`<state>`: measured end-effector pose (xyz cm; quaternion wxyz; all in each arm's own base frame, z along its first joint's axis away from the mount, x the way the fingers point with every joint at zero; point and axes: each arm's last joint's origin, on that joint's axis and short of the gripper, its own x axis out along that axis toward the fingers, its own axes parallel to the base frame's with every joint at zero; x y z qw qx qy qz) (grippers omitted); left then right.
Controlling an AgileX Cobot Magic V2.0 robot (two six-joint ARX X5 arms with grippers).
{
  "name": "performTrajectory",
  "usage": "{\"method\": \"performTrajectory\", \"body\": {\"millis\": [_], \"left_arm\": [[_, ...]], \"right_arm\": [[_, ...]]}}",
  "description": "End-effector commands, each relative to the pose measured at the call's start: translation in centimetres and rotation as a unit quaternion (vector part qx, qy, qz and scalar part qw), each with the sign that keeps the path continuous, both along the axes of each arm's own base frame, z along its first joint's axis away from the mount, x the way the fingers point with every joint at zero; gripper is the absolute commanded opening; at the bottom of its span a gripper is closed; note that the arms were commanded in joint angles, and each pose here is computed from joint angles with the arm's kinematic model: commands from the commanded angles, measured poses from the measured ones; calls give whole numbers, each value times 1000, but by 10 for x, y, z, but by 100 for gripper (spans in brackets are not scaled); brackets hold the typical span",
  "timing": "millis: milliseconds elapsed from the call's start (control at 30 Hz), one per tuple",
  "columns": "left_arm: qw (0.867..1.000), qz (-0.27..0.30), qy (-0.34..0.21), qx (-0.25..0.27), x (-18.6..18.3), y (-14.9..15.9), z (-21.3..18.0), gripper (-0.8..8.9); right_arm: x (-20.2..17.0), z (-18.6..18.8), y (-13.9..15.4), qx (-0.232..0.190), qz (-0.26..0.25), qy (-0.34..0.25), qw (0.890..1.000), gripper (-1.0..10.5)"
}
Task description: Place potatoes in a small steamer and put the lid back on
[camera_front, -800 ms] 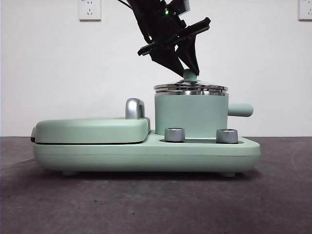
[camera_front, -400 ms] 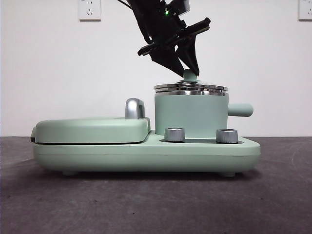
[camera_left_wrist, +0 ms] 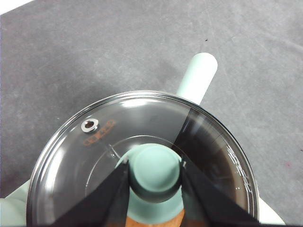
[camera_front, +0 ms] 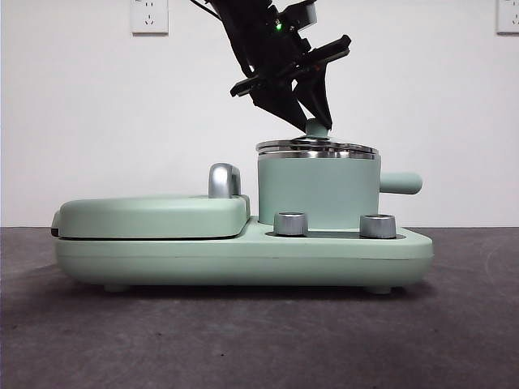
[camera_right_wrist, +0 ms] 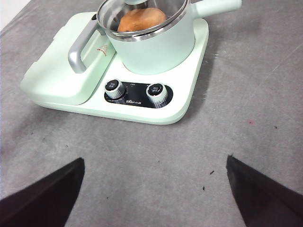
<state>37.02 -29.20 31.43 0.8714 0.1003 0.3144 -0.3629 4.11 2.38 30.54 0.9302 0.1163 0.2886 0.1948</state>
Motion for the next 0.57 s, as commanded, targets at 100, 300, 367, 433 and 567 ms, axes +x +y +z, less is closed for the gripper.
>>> {"method": "performTrajectory", "body": {"millis": [100,300,367,433,567], "left_arm": [[1000,-11,-23,-8,5,-8,0,17],[999,-11,-31,-15,6,-9,2,17],[999,-11,-32,-15,6,-9,2,17],[999,-11,-32,-15,6,-9,2,17],[999,-11,-38,-20,3,-6,10,17]], "right_arm": [[0,3,0,8,2,-5,1000,478],[0,3,0,8,2,-5,1000,478],[0,3,0,7,2,-5,1000,478],[0,3,0,8,2,-5,1000,478],[0,3,0,10,0,-4,1000,478]]}}
